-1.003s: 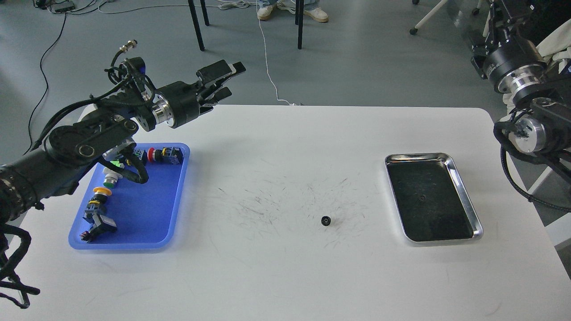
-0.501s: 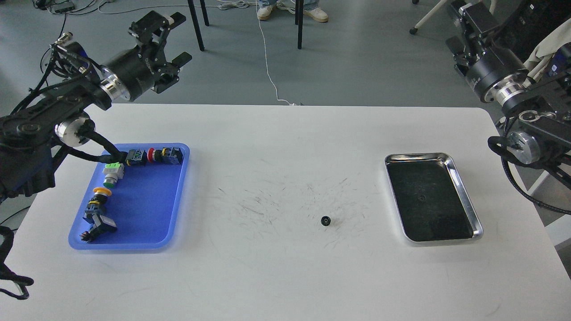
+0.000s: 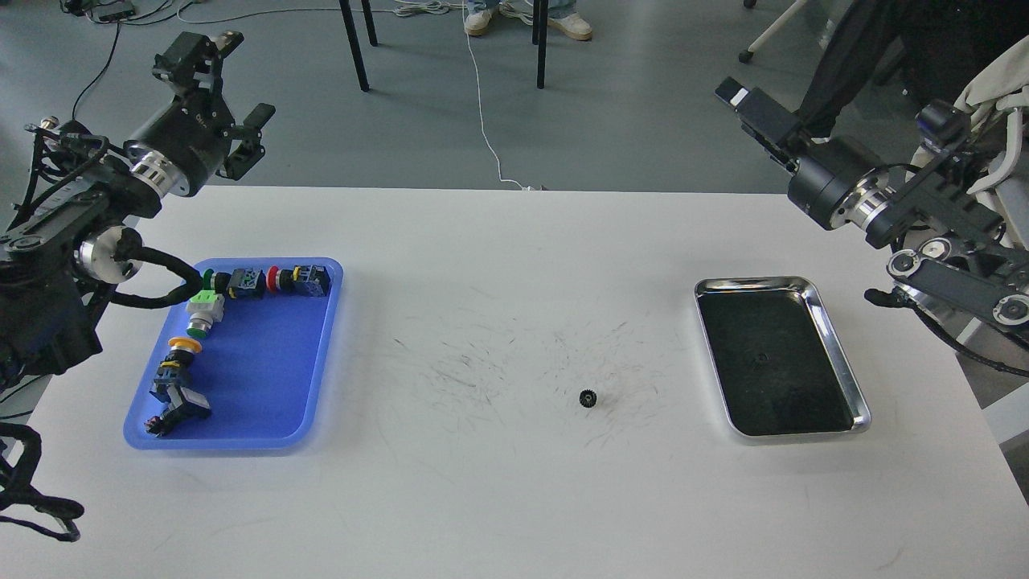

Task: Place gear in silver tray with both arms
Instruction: 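Lower the right hand onto the black gear beside the silver tray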

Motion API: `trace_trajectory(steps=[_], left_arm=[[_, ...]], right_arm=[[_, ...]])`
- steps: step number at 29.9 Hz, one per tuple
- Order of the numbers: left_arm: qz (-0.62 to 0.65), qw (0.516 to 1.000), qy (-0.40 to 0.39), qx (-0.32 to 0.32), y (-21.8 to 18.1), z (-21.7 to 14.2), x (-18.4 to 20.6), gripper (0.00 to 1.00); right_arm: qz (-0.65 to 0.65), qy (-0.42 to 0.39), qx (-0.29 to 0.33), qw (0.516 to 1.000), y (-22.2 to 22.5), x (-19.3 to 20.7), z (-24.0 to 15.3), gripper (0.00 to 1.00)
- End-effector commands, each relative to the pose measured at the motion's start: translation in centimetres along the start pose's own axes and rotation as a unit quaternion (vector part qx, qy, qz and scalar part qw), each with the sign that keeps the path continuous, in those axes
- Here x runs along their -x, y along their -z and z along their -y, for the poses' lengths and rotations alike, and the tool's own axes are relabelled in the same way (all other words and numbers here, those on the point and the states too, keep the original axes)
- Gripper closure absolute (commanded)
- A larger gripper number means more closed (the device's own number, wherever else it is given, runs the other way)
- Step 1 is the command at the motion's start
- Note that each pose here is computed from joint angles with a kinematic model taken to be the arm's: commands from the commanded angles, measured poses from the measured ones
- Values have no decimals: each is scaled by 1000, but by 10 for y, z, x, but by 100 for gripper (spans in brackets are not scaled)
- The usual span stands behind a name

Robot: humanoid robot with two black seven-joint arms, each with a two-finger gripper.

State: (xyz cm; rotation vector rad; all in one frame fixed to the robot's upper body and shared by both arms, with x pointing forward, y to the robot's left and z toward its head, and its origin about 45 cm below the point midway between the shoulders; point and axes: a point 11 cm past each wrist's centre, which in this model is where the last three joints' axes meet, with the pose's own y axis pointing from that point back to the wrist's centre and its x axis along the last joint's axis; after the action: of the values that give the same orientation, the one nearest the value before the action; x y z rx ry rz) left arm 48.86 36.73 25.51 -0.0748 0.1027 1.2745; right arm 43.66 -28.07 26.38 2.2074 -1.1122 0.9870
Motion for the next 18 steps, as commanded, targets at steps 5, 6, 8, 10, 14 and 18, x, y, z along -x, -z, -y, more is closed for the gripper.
trace_trajectory(steps=[5, 6, 8, 10, 14, 18], left_arm=[[-41, 998, -39, -13, 12, -6, -13, 1], [-48, 998, -40, -16, 12, -4, -12, 1], [-65, 997, -45, -21, 16, -3, -11, 1], [-76, 996, -48, -15, 15, -2, -11, 1], [-80, 995, -54, -19, 21, -6, -14, 1], [-72, 995, -61, -42, 31, -15, -21, 1]], right_arm=[[-155, 108, -30, 982, 1, 34, -2, 4], [-176, 126, -36, 976, 1, 41, -2, 4], [-211, 155, -45, 964, 2, 49, -1, 4], [-246, 183, -54, 950, 3, 55, -1, 4], [-317, 242, -77, 914, 5, 70, -1, 4], [-370, 274, -108, 881, 19, 79, 10, 4]])
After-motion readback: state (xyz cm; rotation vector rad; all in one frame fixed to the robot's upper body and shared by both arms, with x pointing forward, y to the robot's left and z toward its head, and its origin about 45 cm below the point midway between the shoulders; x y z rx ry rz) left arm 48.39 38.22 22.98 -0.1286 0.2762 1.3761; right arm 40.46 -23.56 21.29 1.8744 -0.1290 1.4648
